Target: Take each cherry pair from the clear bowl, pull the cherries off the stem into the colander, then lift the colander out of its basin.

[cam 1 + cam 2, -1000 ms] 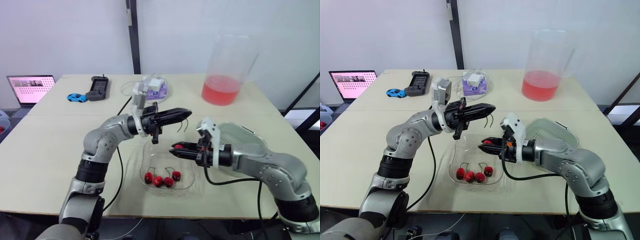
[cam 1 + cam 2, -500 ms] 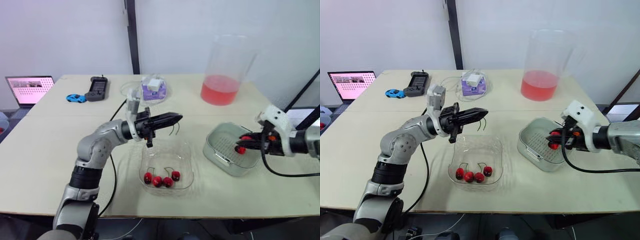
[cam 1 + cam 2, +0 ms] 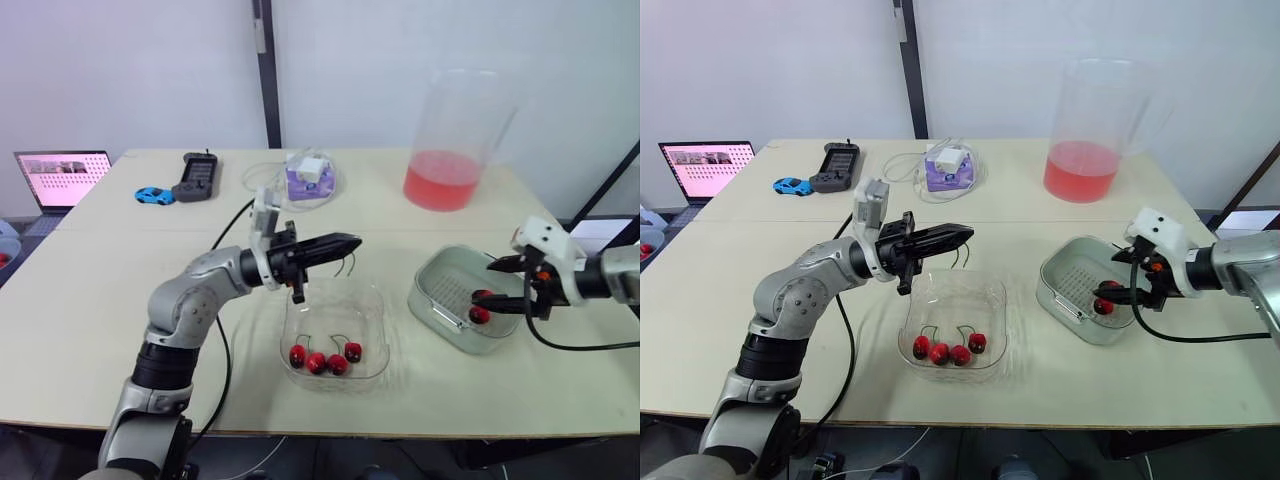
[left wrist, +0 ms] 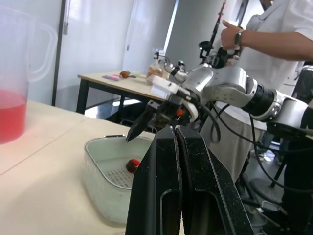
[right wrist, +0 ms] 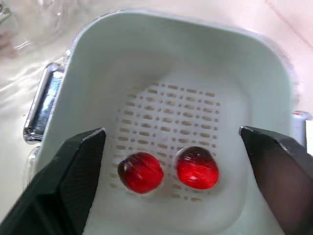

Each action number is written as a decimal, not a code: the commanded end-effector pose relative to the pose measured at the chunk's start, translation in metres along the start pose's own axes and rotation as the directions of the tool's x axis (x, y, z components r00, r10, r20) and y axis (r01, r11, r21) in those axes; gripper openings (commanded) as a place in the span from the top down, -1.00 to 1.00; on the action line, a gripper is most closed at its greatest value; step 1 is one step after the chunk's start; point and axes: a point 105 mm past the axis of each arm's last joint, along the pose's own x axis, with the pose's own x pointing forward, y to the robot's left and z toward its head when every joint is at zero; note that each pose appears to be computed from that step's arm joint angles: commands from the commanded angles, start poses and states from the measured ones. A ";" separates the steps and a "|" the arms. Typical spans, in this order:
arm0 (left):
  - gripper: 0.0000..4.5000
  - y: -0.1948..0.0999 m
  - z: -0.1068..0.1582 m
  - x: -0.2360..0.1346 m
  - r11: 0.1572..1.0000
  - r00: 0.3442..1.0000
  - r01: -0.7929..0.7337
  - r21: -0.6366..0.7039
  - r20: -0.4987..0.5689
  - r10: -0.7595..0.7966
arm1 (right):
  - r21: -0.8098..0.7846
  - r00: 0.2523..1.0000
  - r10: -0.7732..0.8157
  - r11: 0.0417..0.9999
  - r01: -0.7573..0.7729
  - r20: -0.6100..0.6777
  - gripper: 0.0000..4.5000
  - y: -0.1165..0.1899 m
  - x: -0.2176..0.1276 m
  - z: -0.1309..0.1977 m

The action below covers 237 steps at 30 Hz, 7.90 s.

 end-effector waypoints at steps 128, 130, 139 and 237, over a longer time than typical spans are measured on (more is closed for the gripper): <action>-1.00 -0.028 0.009 -0.106 0.972 0.906 -0.023 0.235 -0.405 0.119 | -0.213 0.870 0.281 0.896 -0.389 -0.405 0.83 0.175 0.122 0.097; -1.00 -0.027 0.010 -0.106 0.974 0.911 -0.030 0.226 -0.395 0.120 | -0.242 0.883 0.296 0.886 -0.396 -0.363 0.83 0.174 0.114 0.106; -1.00 -0.017 0.027 -0.090 0.983 0.961 -0.085 0.162 -0.247 0.124 | -0.524 0.931 0.315 0.833 -0.178 0.184 0.83 0.161 0.074 0.160; 1.00 -0.002 0.063 -0.001 0.994 0.999 0.039 0.106 0.017 -0.041 | 0.175 0.583 0.161 0.861 -0.477 0.796 -0.76 0.143 0.065 0.174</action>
